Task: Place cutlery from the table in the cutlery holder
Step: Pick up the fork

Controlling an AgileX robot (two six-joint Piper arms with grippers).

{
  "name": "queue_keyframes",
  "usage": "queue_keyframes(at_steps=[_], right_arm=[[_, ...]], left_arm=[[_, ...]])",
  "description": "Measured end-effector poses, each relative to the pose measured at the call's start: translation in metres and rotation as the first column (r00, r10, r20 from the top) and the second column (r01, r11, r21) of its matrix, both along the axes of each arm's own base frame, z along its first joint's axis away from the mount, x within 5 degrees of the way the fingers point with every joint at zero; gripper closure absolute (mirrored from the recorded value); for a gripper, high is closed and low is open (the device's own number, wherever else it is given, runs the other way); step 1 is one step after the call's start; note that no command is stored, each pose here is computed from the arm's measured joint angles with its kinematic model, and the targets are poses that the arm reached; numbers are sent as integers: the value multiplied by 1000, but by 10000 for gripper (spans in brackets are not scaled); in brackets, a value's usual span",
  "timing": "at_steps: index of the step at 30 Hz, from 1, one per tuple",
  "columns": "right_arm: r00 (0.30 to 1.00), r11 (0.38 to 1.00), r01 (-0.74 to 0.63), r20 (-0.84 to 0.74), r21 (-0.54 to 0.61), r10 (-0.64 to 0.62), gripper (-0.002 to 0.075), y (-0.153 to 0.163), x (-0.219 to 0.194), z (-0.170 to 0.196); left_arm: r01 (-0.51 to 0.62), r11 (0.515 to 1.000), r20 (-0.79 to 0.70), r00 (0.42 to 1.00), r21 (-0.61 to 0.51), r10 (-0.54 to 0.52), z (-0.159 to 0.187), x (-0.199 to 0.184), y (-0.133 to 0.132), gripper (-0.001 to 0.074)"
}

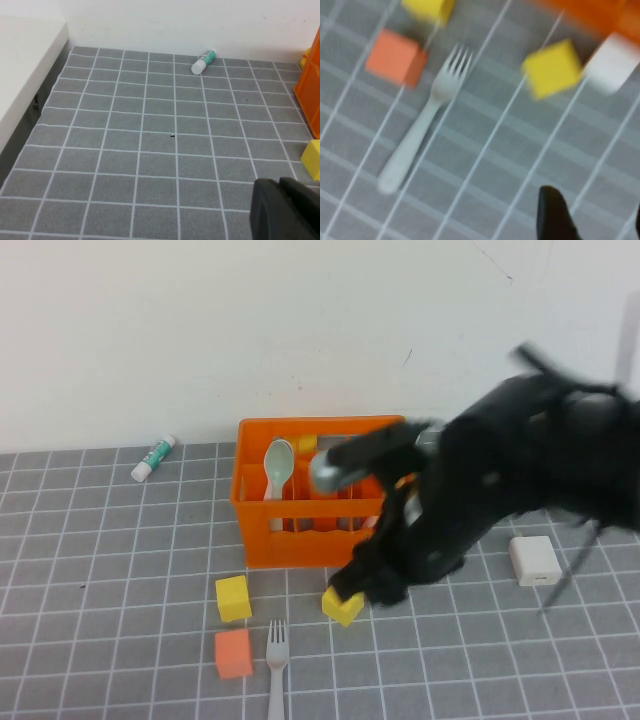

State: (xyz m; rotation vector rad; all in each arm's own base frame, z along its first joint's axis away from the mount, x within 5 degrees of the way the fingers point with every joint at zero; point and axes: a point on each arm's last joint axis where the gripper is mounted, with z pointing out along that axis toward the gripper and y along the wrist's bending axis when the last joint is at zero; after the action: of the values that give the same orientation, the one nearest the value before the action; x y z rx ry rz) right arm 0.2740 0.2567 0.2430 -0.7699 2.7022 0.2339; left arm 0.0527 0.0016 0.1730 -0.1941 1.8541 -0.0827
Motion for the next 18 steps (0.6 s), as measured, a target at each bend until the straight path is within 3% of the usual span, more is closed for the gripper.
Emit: queue_keyframes(at_steps=[9,18], right_arm=[[972,989,139,-186,-51,-146,389,59,-5,-67],[969,984,175,-171,-36,-179,389,114,11,-95]], left_arm=[[-1,1000,0,1000,-5,1,0,0,0,736],[-1,1000,0,1000,-5,1,0,0,0,736]])
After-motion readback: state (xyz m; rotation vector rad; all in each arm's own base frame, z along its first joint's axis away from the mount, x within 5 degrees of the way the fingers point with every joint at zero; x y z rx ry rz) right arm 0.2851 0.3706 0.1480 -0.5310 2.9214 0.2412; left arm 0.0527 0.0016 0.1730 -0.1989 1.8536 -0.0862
